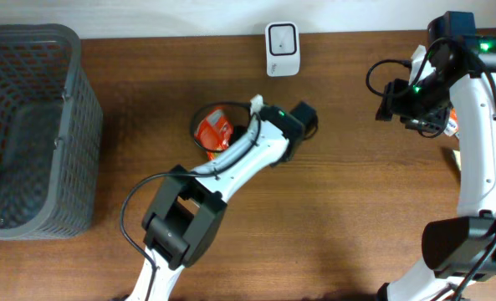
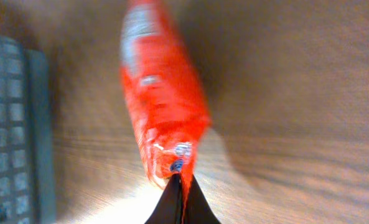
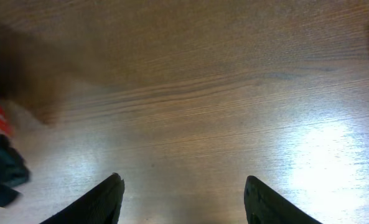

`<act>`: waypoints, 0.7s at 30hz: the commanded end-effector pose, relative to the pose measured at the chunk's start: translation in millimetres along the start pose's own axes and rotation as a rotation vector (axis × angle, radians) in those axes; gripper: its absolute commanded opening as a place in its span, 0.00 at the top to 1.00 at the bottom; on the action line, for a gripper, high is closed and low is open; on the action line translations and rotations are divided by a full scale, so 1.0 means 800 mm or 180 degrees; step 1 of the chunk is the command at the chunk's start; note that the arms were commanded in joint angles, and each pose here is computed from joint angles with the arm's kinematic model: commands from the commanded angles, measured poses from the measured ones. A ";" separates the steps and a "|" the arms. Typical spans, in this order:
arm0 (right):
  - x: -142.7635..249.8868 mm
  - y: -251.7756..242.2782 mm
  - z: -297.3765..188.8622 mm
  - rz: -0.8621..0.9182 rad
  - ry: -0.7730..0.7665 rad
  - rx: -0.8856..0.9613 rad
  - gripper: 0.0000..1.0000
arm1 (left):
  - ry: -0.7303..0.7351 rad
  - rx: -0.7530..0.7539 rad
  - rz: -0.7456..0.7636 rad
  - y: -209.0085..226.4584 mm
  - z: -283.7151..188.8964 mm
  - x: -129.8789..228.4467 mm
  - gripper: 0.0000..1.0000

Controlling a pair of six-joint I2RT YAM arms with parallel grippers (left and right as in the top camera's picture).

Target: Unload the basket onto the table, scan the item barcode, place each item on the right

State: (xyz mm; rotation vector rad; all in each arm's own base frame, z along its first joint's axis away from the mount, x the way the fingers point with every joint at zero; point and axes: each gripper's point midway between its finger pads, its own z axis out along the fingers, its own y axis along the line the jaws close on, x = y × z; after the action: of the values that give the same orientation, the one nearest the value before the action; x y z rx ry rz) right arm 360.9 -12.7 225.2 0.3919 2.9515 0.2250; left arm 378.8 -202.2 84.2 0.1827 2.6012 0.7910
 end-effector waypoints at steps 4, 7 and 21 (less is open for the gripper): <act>0.001 -0.004 -0.001 -0.0024 -0.0008 0.0047 0.37 | 0.0436 0.1064 -0.0015 -0.080 -0.052 0.030 0.34; 0.001 0.005 -0.001 -0.0027 -0.0002 -0.0096 0.37 | 0.0380 0.1165 -0.0310 -0.026 -0.088 -0.018 0.18; 0.032 0.214 0.143 -0.1198 0.0170 -0.1015 0.38 | 0.0743 0.0795 -0.1704 0.229 0.009 -0.074 0.01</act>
State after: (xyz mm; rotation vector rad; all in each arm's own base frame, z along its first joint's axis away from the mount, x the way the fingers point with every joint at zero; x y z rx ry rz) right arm 407.6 122.2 174.2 -0.0488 2.8593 0.5575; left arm 437.3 -66.2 196.0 -0.5322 2.7592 0.3414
